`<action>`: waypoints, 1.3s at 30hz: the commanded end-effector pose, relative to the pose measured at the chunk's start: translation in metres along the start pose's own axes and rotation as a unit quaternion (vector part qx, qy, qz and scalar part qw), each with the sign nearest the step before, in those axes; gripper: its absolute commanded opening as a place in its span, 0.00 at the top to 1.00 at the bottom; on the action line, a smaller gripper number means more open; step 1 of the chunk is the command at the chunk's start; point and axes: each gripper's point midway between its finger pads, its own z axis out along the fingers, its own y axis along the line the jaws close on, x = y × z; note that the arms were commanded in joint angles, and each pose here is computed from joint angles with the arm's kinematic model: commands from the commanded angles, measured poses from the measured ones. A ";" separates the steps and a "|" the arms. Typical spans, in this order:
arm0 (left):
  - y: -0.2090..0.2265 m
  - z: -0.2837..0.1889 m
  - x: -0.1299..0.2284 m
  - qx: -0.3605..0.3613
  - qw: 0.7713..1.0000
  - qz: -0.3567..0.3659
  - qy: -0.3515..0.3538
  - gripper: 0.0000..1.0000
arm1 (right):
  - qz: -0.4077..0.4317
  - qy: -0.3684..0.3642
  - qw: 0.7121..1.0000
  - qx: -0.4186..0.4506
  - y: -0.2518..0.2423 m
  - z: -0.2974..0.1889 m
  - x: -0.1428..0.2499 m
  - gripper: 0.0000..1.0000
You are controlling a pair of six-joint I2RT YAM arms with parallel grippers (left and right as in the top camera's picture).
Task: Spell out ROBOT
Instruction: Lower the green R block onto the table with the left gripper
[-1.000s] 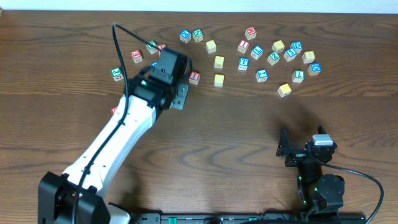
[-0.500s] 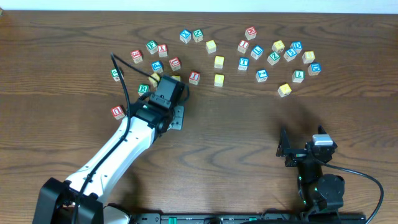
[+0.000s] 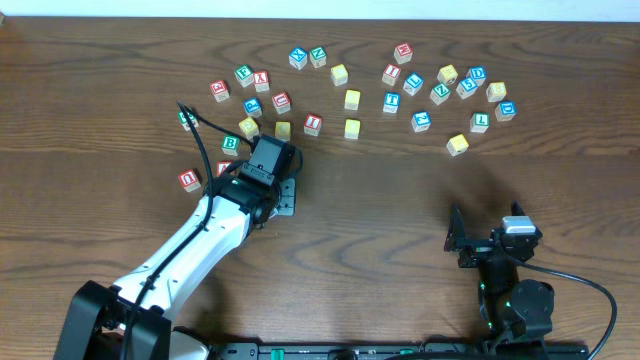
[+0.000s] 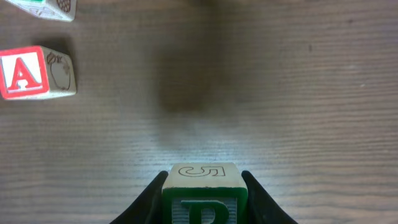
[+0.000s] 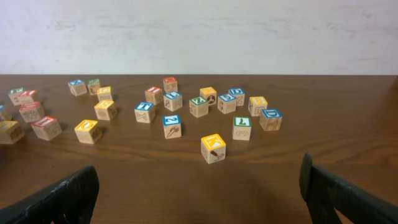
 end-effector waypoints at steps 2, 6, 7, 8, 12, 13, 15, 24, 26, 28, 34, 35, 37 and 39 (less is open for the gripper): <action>-0.001 0.015 0.009 -0.004 1.000 0.003 0.021 0.92 | 0.006 0.001 1.000 0.002 0.000 0.000 0.001 0.01; 0.001 0.026 0.018 -0.012 0.999 0.005 0.041 0.92 | 0.006 0.001 1.000 0.002 0.000 0.000 0.001 0.01; 0.002 0.028 0.019 -0.013 0.999 0.005 0.044 0.92 | 0.006 0.001 1.000 0.002 0.000 0.000 0.001 0.01; 0.002 0.028 0.019 -0.014 0.999 0.005 0.045 0.92 | 0.006 0.001 1.000 0.002 0.000 0.000 0.001 0.01; 0.001 0.029 0.018 -0.013 0.999 0.005 0.043 0.92 | 0.006 0.001 1.000 0.002 0.000 0.000 0.001 0.01; 0.001 0.029 0.017 -0.013 0.999 0.007 0.042 0.93 | 0.006 0.001 1.000 0.002 0.000 0.000 0.001 0.01; 0.001 0.029 0.016 -0.012 0.999 0.007 0.039 0.92 | 0.006 0.001 1.000 0.002 0.000 0.000 0.001 0.01; -0.003 0.030 0.009 -0.006 1.000 0.007 0.025 0.92 | 0.006 0.001 1.000 0.002 0.000 0.000 0.001 0.01; -0.003 0.032 0.009 -0.006 1.000 0.007 0.024 0.93 | 0.006 0.001 1.000 0.002 0.000 0.000 0.001 0.01; -0.002 0.036 0.011 -0.008 1.000 0.008 0.029 0.92 | 0.006 0.001 1.000 0.002 0.000 0.000 0.001 0.01; -0.002 0.052 0.020 -0.012 0.999 0.010 0.051 0.93 | 0.006 0.001 1.000 0.002 0.000 0.000 0.001 0.01; -0.003 0.055 0.022 -0.010 0.998 0.010 0.056 0.92 | 0.006 0.001 1.000 0.002 0.000 0.000 0.001 0.01; -0.004 0.057 0.022 -0.005 0.998 0.011 0.057 0.92 | 0.006 0.001 1.000 0.002 0.000 0.000 0.001 0.01; -0.005 0.057 0.021 -0.004 0.998 0.011 0.055 0.92 | 0.006 0.001 1.000 0.002 0.000 0.000 0.001 0.01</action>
